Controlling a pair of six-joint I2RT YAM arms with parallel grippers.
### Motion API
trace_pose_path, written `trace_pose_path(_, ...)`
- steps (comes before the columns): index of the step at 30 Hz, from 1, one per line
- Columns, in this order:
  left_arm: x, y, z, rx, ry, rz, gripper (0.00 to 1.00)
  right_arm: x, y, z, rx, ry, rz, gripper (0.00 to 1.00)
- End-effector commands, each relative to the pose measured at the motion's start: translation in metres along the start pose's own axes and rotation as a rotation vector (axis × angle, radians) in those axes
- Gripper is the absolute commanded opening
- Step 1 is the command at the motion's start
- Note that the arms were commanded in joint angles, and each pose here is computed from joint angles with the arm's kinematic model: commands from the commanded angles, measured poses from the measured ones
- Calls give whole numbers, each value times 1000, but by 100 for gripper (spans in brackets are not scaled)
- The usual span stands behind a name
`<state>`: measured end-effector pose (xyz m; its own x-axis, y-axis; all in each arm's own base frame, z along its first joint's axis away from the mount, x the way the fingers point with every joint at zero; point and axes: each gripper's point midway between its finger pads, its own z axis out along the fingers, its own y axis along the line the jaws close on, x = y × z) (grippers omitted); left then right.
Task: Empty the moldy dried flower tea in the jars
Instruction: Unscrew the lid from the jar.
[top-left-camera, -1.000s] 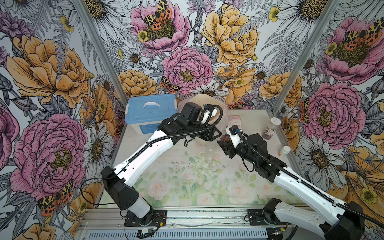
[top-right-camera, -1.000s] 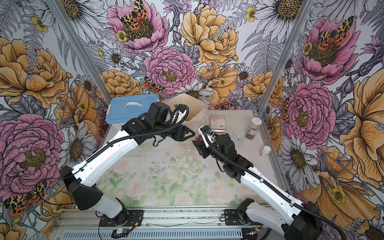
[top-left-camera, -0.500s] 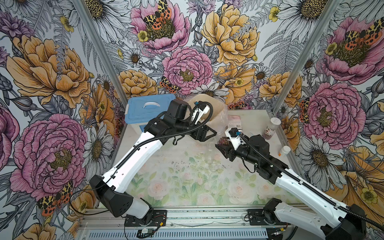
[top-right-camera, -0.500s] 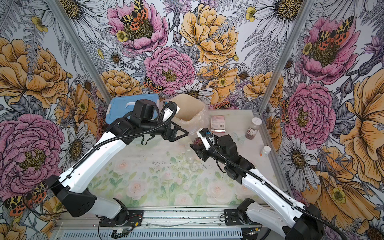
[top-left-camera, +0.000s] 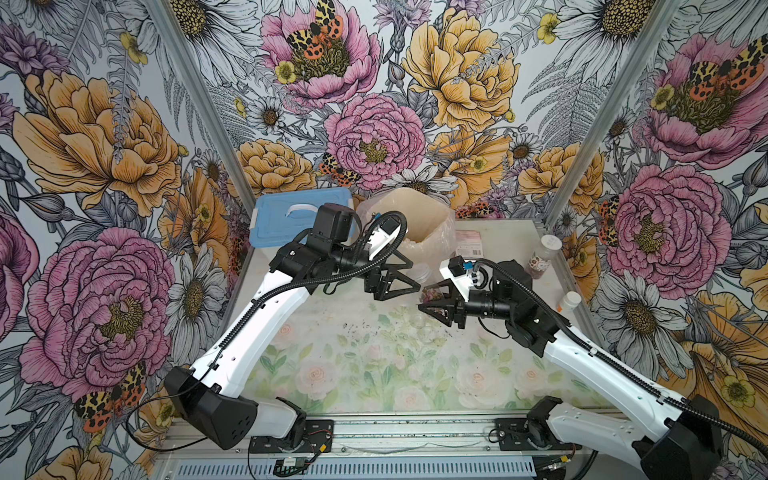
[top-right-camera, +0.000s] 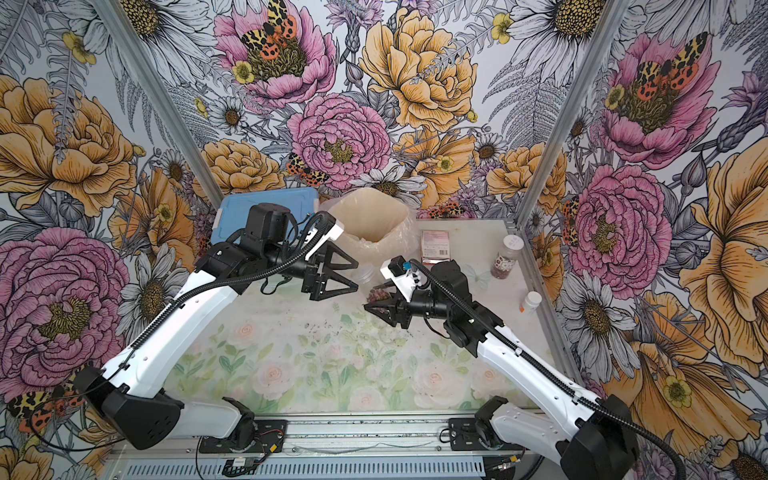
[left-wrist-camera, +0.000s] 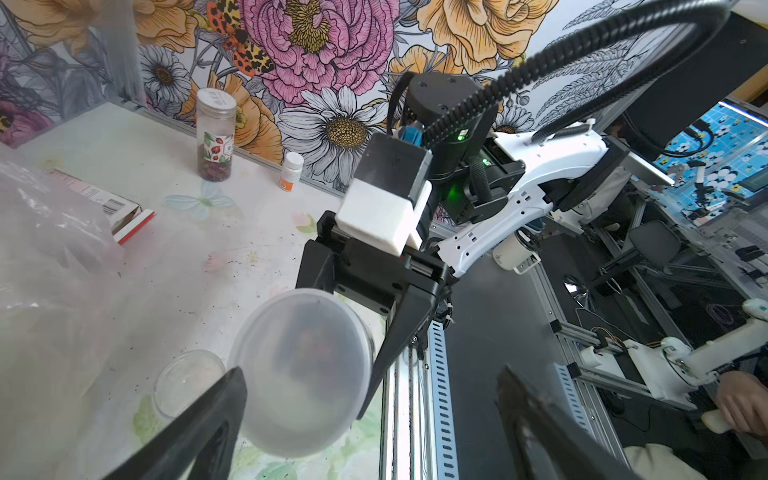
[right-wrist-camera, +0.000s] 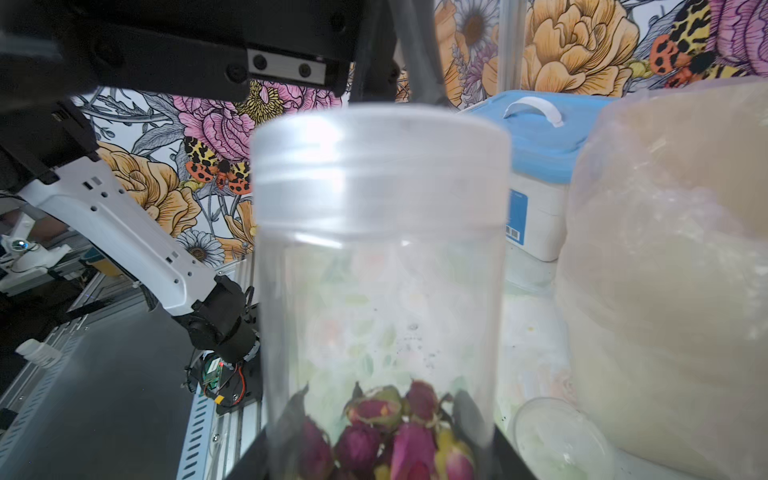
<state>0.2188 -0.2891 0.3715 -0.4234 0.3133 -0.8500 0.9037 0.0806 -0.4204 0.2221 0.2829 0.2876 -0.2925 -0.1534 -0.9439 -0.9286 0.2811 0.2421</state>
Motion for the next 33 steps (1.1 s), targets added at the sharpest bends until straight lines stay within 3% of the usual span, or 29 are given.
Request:
trace_pose_path(1,2,-3,3,65,-1,29,94,-18,12,-2,-60,-36,-23,0)
trace_pose_path(17,9,16,15,63,26,-39,85,-19,13,-1,-60,-37,-29,0)
trace_pose_path(27,8,22,16,46,30,-58,57,-17,11,0,-56,-32,-24,0)
trace_pose_path(33,6,38,16,-50,40,-105,40,-14,1,0,7,-31,-32,0)
